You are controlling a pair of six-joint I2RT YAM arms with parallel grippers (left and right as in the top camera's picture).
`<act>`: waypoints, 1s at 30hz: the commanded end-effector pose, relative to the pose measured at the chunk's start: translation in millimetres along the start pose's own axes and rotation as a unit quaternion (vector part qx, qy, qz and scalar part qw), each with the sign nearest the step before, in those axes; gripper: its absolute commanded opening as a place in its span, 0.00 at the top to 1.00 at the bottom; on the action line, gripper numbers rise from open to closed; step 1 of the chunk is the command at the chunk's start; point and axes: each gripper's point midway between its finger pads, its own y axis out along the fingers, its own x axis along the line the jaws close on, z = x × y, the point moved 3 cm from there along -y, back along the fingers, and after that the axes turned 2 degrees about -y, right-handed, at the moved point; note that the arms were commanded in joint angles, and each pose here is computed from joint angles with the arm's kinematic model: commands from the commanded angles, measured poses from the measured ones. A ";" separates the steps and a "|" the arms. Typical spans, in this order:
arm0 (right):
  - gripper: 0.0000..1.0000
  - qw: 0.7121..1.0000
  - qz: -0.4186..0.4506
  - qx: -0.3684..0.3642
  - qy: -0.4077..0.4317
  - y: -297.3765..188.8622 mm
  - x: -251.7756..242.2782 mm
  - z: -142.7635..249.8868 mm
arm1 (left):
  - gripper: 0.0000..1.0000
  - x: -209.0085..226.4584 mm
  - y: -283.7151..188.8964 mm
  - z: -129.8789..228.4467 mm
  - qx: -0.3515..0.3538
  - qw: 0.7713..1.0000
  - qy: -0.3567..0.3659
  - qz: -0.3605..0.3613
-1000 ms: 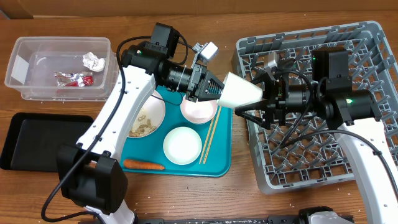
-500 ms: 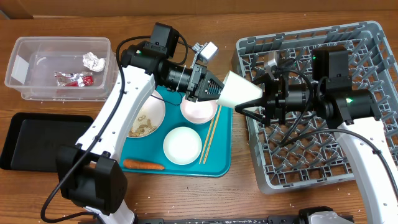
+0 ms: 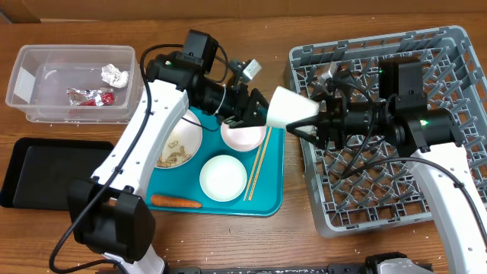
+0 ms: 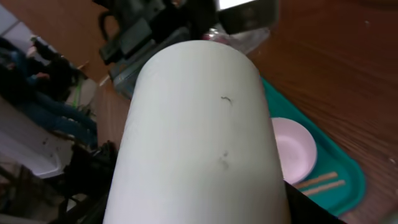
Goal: Sort waste into correct bins and load items into the dishwasher
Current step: 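Place the cup upside down in the dish rack with the right gripper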
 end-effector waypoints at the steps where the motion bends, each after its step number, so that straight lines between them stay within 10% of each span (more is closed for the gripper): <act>1: 0.45 0.989 0.132 0.022 0.057 -11.3 -33.1 3.6 | 0.45 42.0 -38.7 -11.0 -0.076 0.982 -0.020 -0.172; 12: 0.46 0.852 0.432 0.055 0.290 -117.4 -94.1 45.0 | 0.44 75.2 -179.2 34.8 -0.235 0.854 -0.112 -0.450; 24: 0.47 0.652 0.568 0.008 0.503 -261.1 -124.1 134.9 | 0.44 59.0 -197.6 53.6 -0.265 0.845 -0.107 -0.452; 30: 0.47 0.596 0.544 0.058 0.587 -269.9 -133.2 183.7 | 0.44 59.0 -197.5 53.9 -0.264 0.845 -0.108 -0.452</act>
